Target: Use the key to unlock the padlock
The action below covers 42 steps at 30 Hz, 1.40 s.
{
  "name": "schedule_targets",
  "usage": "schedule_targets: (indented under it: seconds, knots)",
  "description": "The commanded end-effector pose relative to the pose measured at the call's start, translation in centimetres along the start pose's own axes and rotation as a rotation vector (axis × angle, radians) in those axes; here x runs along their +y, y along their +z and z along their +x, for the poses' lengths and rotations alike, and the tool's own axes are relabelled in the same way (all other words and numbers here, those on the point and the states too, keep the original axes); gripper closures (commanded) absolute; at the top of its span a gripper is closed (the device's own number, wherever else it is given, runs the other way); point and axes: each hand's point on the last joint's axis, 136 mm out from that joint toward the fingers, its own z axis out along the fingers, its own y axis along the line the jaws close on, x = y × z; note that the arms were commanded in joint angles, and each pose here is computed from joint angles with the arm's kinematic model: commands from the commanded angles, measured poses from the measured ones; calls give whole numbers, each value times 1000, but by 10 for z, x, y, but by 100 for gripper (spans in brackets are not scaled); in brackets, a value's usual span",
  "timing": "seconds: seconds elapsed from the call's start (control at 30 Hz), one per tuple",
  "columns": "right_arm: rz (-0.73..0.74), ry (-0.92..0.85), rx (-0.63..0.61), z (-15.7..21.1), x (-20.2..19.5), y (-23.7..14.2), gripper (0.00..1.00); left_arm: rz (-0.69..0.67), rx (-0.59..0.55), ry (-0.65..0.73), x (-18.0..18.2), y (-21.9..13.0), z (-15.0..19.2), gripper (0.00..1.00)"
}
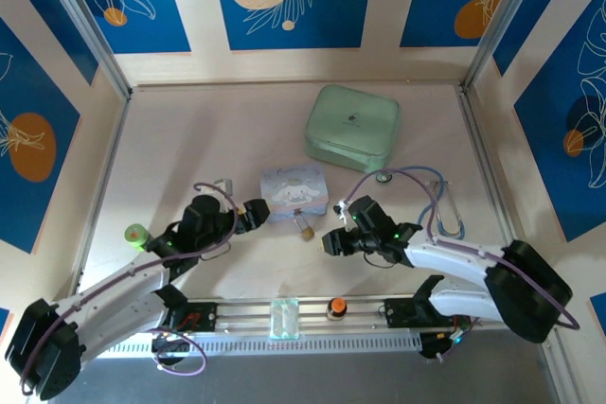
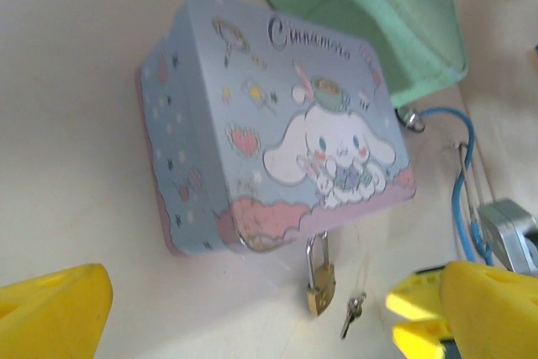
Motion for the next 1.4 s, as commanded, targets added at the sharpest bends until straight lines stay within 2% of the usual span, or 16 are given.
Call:
schedule_targets:
  seconds: [0.0,0.13,0.37,0.53,0.67,0.83,1.2,1.37]
  knots:
    - [-22,-16,-38,-24,10,6,58,0,12,-8,-3,7,10,1]
    - [10,-22,-18,-25,2,13,62,-9,25,18,-6,11,21,1]
    - [20,-7,-6,-24,-9,18,58,-23,28,55,-10,16,26,1]
    - [-54,-29,5,-29,4,23,57,-22,49,80,-18,22,29,1]
    - [-61,-48,58,-16,12,22,58,-21,55,87,-20,24,31,1]
    - [-10,-17,142,11,0,21,61,-29,47,89,-18,26,32,1]
    - [-65,-7,206,37,23,7,63,-38,61,94,-16,32,35,1]
    - [-19,-14,216,42,18,2,62,-42,66,93,-15,34,37,1]
